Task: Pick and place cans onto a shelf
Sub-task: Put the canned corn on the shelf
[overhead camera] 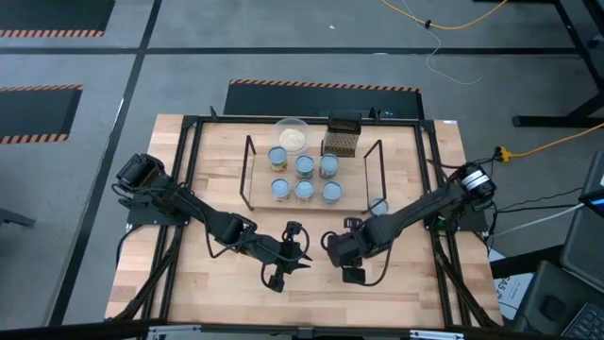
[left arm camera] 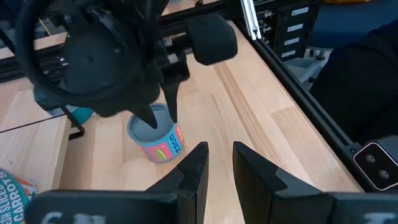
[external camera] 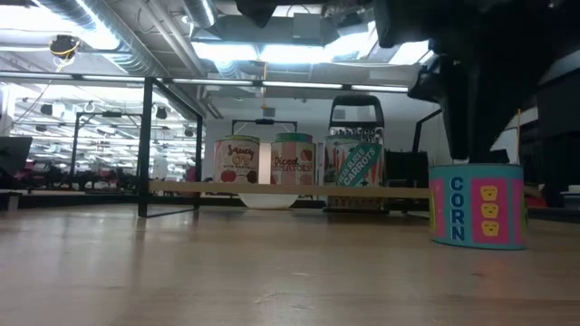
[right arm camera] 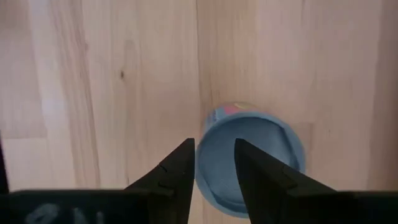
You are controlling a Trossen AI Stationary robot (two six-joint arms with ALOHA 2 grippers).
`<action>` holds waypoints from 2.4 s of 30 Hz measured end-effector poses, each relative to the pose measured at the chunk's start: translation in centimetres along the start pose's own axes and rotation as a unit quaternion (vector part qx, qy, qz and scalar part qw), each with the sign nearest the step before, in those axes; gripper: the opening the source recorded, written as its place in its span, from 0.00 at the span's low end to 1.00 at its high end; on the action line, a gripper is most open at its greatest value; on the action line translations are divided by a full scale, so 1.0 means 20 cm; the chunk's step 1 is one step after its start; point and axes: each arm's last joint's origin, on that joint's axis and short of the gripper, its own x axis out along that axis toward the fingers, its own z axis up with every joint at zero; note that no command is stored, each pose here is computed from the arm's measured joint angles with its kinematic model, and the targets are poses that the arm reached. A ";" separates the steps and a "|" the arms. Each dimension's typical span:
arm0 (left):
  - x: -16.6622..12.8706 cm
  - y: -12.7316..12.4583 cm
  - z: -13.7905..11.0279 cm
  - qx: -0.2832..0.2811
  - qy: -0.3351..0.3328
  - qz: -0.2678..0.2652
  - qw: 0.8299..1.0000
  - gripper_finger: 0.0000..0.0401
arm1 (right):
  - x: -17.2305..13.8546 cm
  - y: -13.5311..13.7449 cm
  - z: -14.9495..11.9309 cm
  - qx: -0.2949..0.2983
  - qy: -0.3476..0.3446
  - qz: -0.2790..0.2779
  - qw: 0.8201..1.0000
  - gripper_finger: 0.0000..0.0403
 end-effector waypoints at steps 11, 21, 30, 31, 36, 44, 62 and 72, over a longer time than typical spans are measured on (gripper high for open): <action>0.00 0.00 0.00 0.000 0.000 0.000 1.000 0.17 | 0.06 0.01 0.00 -0.002 0.014 -0.007 1.000 0.29; 0.00 0.00 0.00 0.000 0.000 0.000 1.000 0.17 | 0.06 0.01 0.00 -0.008 0.014 -0.008 1.000 0.11; -0.01 0.00 0.10 -0.009 -0.098 0.006 0.995 0.17 | 0.05 0.00 0.00 -0.045 0.007 -0.019 0.999 0.01; -0.01 0.01 0.11 -0.005 -0.115 0.008 0.993 0.17 | 0.05 0.00 0.00 -0.049 0.008 -0.019 0.999 0.01; -0.03 0.05 0.16 0.023 -0.155 0.025 0.987 0.17 | -0.03 -0.01 -0.01 -0.073 -0.001 -0.015 0.997 0.01; -0.08 0.13 0.20 0.017 -0.166 0.044 0.985 0.17 | -0.32 -0.08 -0.12 -0.112 -0.003 -0.014 0.994 0.00; -0.08 0.13 0.18 0.018 -0.148 0.037 0.988 0.17 | -0.71 -0.60 -0.15 -0.205 -0.086 -0.105 0.969 0.00; -0.07 0.12 0.18 0.020 -0.140 0.037 0.989 0.17 | -0.70 -0.90 -0.14 -0.159 -0.057 -0.102 0.980 0.00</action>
